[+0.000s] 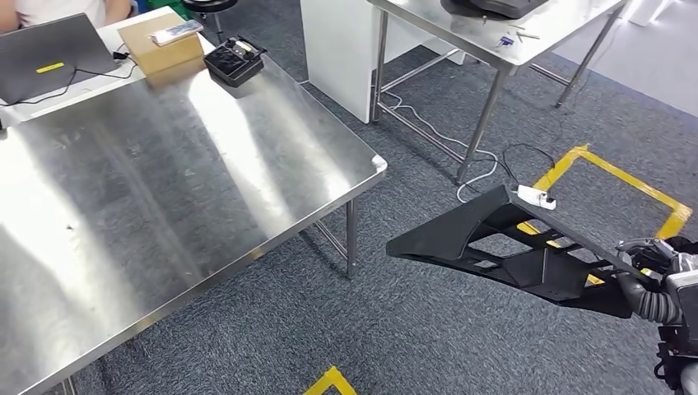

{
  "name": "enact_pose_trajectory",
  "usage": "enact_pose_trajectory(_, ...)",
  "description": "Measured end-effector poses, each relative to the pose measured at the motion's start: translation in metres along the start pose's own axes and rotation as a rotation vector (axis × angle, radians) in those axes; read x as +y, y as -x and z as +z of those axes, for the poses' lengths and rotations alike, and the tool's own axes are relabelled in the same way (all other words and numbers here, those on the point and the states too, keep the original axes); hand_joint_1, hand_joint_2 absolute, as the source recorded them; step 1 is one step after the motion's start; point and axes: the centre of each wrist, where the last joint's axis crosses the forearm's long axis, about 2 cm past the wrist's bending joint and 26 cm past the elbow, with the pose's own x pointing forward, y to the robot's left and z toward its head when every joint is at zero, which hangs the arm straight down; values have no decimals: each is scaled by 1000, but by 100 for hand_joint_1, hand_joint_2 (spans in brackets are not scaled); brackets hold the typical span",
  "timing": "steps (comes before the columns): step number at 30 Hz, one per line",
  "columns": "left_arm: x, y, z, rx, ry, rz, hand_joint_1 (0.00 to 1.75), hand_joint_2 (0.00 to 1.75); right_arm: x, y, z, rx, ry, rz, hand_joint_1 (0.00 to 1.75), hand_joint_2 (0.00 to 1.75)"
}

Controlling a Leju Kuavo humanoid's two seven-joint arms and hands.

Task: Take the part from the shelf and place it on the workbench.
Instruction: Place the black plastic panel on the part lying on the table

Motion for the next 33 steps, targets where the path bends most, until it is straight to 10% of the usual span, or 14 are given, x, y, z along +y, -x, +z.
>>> enact_pose_trajectory(33, 0, 0, 0, 19, 7, -20, 0, 175, -1, 9, 4, 50, -3, -1, 175, 175)
